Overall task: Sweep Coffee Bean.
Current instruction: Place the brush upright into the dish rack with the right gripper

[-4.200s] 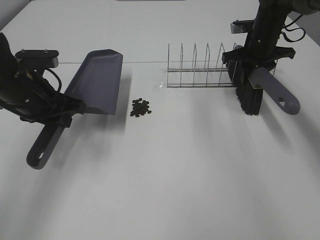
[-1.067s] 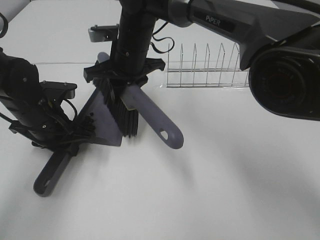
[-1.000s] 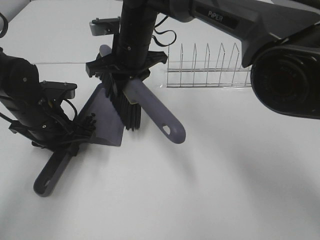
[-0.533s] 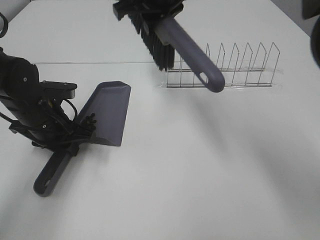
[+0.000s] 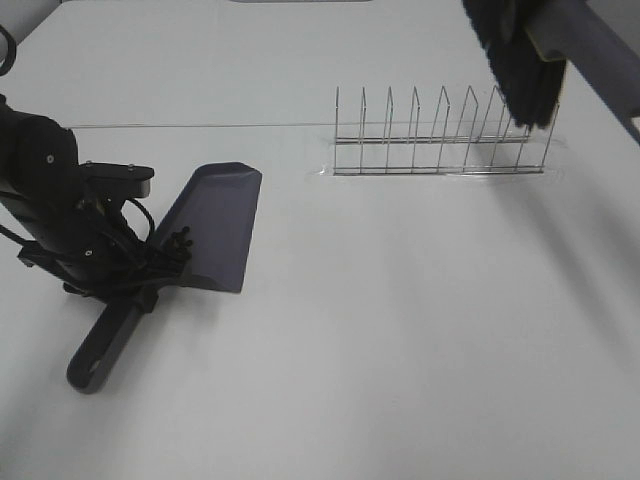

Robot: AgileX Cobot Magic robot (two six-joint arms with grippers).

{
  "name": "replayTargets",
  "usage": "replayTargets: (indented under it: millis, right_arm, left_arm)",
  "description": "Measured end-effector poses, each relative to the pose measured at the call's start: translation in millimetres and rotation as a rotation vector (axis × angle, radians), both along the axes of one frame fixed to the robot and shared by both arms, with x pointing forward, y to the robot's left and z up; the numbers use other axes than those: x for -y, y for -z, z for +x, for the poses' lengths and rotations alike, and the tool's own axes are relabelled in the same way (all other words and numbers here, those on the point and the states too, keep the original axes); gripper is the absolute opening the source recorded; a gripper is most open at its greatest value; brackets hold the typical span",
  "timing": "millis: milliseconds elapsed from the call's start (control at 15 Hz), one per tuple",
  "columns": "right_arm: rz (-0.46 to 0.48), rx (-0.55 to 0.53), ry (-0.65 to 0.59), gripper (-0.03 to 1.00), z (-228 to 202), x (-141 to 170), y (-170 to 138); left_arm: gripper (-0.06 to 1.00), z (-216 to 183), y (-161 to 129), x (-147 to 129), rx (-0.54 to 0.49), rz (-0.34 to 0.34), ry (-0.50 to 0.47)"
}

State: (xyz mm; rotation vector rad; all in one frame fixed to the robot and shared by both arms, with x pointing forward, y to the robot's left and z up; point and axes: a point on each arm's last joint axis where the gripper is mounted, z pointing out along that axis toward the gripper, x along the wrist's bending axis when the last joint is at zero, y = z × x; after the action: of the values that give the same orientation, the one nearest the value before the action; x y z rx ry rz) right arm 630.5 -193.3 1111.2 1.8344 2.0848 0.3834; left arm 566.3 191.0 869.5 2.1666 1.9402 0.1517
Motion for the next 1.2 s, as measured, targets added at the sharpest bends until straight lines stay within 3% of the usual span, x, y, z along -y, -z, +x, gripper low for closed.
replayTargets:
  millis: [133, 400, 600, 933, 1200]
  right_arm:
    - [-0.020, -0.085, 0.063, 0.34, -11.6, 25.8, 19.5]
    - [-0.009, -0.269, 0.090, 0.34, -23.3, 27.4, 78.5]
    - [-0.012, -0.306, 0.100, 0.34, -9.0, 23.6, 113.4]
    - [-0.013, -0.313, 0.104, 0.34, 6.0, 20.1, 149.5]
    - [-0.035, -0.298, 0.110, 0.34, 29.9, 16.9, 141.6]
  left_arm:
    - [0.36, 0.1, 0.0, 0.0, 0.001, 0.000, 0.000]
    - [0.36, -3.0, -13.3, -0.1, 0.015, -0.014, -0.008]
    - [0.36, -5.1, -42.9, 1.0, 0.079, -0.053, -0.021]
    - [0.36, -6.4, -58.2, 1.6, 0.116, -0.084, -0.039]
    - [0.36, -7.9, -58.2, 5.5, 0.109, -0.096, -0.041]
